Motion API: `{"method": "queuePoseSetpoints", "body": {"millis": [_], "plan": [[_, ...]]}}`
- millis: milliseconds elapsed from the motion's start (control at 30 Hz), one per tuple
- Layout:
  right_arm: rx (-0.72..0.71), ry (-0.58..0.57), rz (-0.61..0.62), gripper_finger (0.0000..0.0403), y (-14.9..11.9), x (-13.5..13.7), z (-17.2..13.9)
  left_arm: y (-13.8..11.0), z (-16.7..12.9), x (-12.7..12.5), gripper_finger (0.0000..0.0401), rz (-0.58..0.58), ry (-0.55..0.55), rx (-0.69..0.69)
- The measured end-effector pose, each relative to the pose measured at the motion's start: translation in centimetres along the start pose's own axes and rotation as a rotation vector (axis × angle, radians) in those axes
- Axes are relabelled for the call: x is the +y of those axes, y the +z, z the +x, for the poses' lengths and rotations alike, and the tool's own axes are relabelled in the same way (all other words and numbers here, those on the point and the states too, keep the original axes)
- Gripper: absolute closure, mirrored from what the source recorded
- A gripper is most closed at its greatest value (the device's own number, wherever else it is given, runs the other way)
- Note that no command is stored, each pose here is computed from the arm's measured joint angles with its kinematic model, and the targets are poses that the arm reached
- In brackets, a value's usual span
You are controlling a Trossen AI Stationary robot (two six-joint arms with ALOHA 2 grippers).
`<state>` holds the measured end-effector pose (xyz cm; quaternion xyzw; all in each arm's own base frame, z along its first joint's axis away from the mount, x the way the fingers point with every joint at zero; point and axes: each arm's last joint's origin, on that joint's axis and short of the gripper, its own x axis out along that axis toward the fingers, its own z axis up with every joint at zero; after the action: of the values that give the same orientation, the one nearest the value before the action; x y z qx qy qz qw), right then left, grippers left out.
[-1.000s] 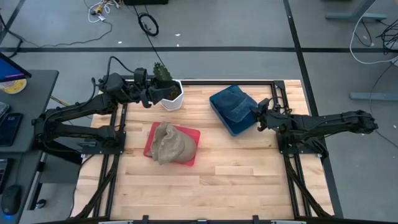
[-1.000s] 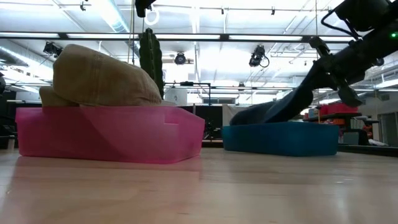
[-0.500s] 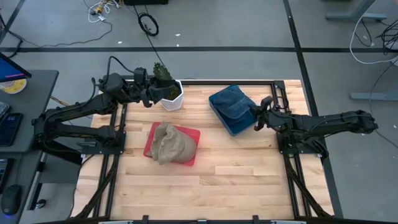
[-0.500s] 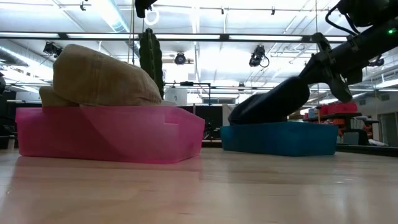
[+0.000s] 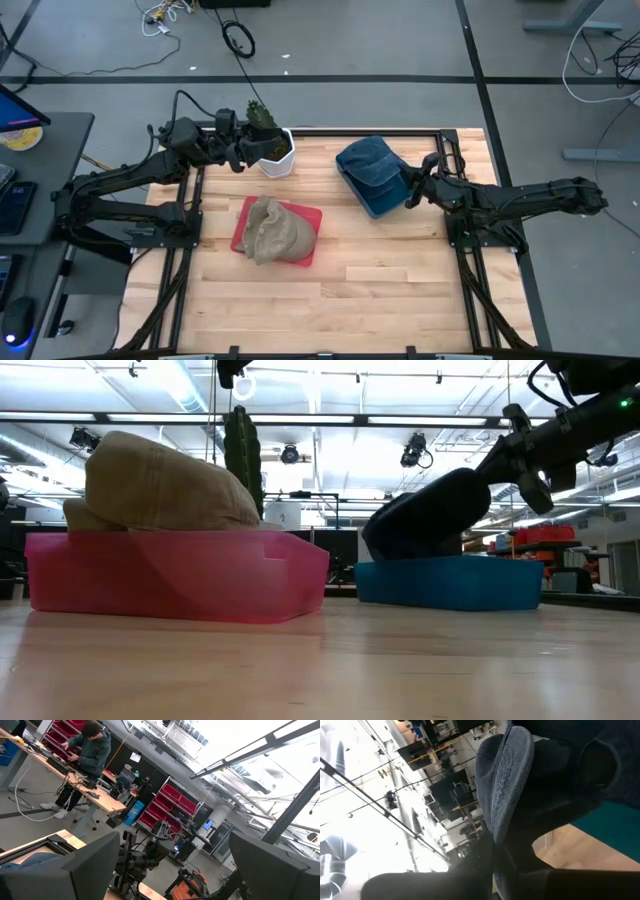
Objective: Pick & Place hat
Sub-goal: Put the blue cap into the blue bin
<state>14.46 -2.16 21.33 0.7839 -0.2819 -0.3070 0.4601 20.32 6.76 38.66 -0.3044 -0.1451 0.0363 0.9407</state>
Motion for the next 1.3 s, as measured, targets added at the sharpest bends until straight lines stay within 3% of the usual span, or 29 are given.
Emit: {"method": "queuePoseSetpoints", "body": {"millis": [933, 1167, 1300], "plan": [[-0.079, -0.256, -0.173, 0.0395, 1.9, -2.3, -0.4, 0.0, 0.0, 0.0, 0.0021, -0.002, 0.000, 0.000], [-0.117, -0.292, -0.323, 0.0395, 2.5, -2.7, -0.6, 0.0, 0.0, 0.0, 0.0021, -0.002, 0.004, -0.003], [-0.140, -0.254, -0.385, 0.0395, 2.5, -2.5, -0.5, 0.0, 0.0, 0.0, 0.0021, -0.002, 0.006, -0.005]]}}
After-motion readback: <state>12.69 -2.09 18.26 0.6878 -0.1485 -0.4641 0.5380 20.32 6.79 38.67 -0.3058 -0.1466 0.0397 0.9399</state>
